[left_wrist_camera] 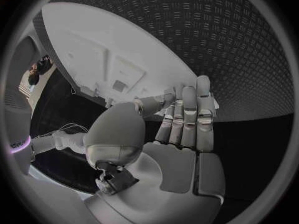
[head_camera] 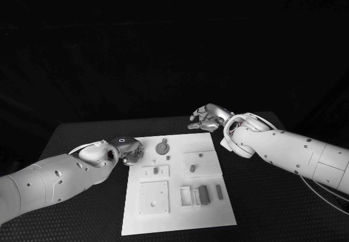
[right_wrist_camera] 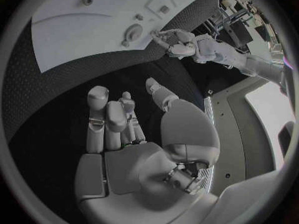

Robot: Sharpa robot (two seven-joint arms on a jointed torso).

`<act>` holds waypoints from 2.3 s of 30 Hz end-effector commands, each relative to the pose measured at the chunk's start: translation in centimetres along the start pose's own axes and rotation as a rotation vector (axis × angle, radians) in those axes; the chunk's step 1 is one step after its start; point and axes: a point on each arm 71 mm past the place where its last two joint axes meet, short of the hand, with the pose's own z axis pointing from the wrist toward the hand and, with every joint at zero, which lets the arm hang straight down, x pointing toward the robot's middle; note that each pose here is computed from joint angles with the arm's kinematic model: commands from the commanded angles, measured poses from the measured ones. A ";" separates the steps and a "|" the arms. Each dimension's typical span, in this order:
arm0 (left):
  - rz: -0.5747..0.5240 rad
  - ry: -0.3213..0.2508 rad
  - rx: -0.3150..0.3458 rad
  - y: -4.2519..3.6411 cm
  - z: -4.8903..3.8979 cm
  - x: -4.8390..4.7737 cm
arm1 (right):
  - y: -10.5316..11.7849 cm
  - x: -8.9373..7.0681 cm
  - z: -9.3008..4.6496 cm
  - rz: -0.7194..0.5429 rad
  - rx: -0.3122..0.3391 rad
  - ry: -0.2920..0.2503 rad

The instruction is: Assemble the parts on the task board

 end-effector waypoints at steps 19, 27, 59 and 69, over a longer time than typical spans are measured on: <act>-0.007 0.014 -0.006 -0.18 -0.05 0.34 | 0.1 0.1 0.0 -0.001 -0.009 0.013; -0.006 0.014 -0.013 -0.13 -0.04 0.34 | 0.1 0.1 0.0 -0.001 -0.008 0.013; -0.005 0.001 -0.006 -0.19 -0.08 0.25 | 0.0 0.1 0.0 -0.002 -0.006 0.015; -0.005 0.009 0.013 -0.42 -0.04 0.31 | 0.0 0.1 0.0 -0.002 -0.006 0.015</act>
